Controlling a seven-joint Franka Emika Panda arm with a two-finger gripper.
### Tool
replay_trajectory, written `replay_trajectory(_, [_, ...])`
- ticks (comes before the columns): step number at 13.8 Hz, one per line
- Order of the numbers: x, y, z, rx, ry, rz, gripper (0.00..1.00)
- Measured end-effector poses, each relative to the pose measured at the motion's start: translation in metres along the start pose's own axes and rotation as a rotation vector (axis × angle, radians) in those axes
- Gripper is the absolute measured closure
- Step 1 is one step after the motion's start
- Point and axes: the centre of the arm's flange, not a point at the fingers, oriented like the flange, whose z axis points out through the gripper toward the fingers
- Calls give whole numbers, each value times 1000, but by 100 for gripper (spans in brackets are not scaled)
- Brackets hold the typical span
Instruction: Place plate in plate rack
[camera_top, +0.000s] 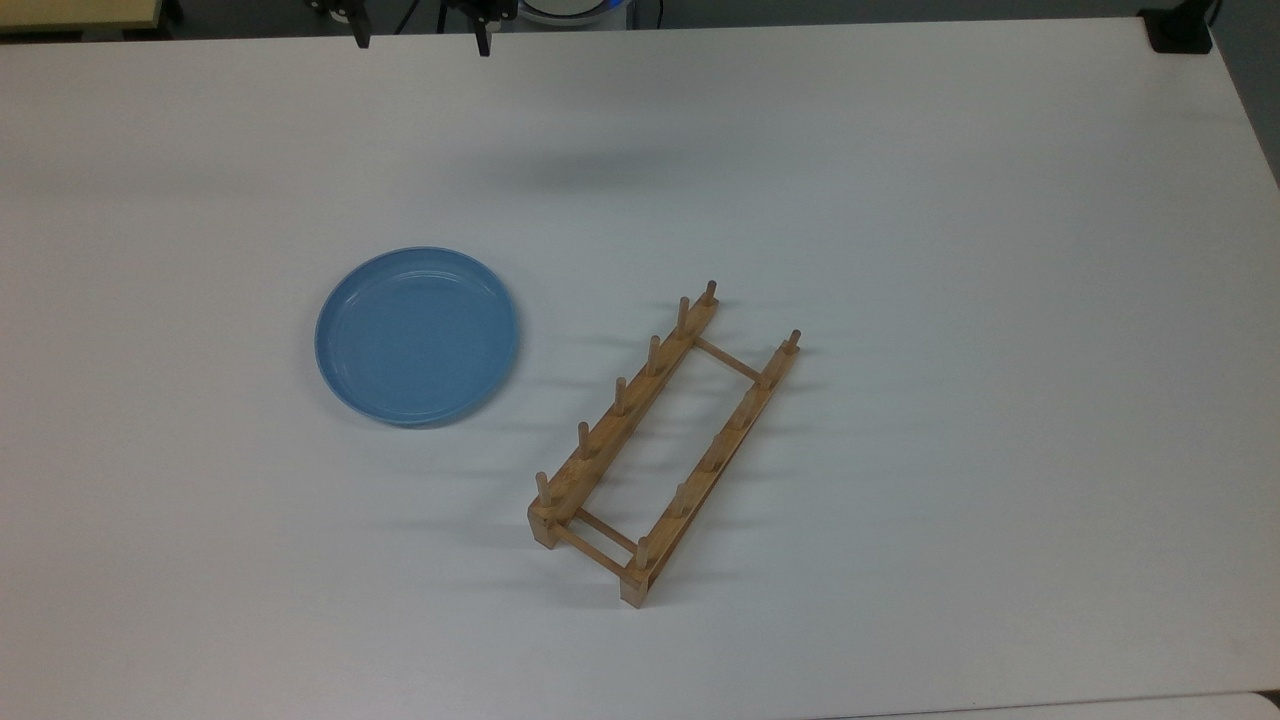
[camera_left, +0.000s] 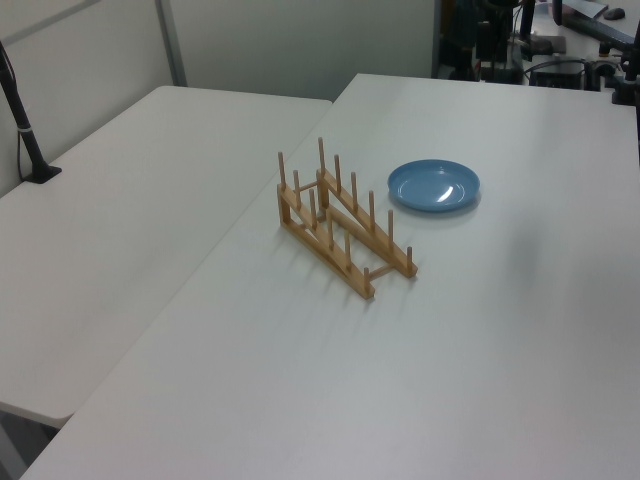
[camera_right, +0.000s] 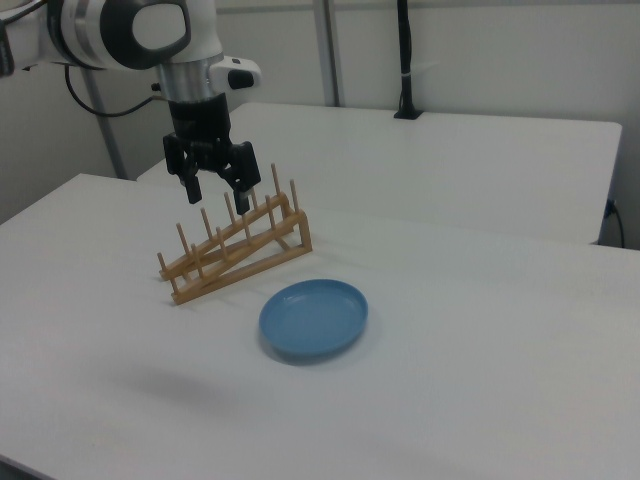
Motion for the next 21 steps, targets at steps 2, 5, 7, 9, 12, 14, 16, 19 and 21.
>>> replay_trajectory(2, [0,-2,0,16,0,1,0])
replay_trajectory(5, [0,-2,1,27,0,23,0])
replay_trajectory(7, [0,-1,1,28,0,29,0])
replay_trajectory(9, [0,-1,1,28,0,31,0])
replay_trajectory(12, [0,-1,1,28,0,33,0])
replay_trajectory(14, [0,-1,-1,28,3,35,0])
replay_trajectory(16, [0,0,-2,27,6,38,0])
replay_trajectory(19, [1,0,-1,27,4,38,0])
replay_trajectory(21, [1,0,0,27,2,38,0])
